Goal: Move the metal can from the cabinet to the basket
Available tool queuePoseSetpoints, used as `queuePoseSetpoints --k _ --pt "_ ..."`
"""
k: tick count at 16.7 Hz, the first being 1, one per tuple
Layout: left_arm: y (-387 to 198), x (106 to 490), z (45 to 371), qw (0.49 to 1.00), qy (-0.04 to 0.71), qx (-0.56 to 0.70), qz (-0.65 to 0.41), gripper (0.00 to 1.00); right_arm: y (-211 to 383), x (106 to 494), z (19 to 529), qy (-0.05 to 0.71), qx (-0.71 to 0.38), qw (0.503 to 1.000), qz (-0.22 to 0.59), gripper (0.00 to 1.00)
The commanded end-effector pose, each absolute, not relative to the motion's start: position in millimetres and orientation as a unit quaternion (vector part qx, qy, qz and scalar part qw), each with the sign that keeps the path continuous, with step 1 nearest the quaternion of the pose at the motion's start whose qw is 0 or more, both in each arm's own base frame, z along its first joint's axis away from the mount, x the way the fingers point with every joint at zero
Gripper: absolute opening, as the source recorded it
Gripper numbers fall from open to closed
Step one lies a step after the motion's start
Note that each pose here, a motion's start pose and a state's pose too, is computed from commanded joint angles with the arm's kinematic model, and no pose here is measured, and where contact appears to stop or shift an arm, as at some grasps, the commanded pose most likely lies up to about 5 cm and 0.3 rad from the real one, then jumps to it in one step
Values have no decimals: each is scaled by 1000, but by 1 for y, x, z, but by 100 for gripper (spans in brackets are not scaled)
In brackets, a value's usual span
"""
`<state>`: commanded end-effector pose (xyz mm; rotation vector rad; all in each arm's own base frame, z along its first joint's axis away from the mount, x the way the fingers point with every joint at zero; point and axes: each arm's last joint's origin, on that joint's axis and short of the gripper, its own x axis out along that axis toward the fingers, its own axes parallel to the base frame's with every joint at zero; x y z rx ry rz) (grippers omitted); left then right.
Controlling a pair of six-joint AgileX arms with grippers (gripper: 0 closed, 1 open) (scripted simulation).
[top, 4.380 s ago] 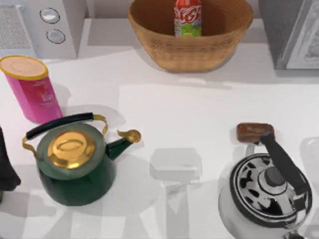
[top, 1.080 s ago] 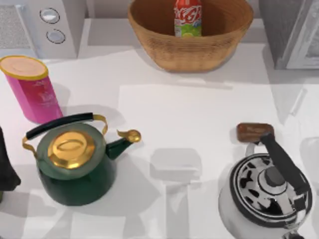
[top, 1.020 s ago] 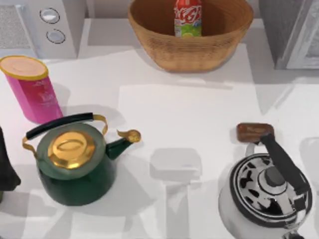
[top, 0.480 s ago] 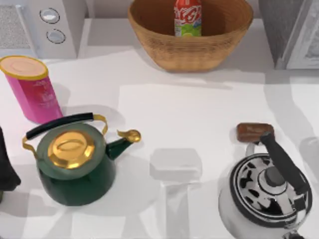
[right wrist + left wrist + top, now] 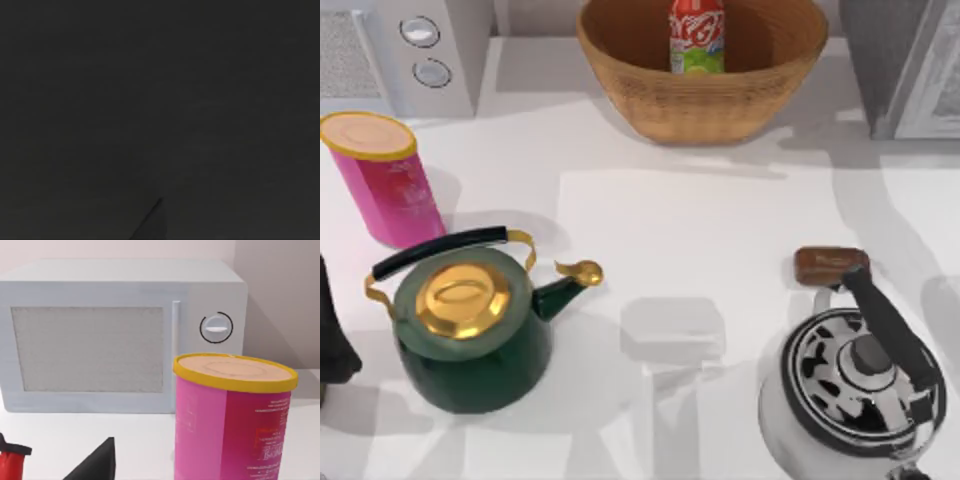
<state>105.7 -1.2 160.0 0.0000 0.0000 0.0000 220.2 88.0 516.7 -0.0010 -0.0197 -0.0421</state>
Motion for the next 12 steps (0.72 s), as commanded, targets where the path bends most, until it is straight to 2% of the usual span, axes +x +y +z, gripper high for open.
queuePoseSetpoints --k 7,12 --pt "-1 106 160 1000 0 0 0 100 88 267 517 -9 -1 1000 -21 100" --pt "-1 106 160 1000 0 0 0 100 87 262 518 -13 0 1000 -19 100"
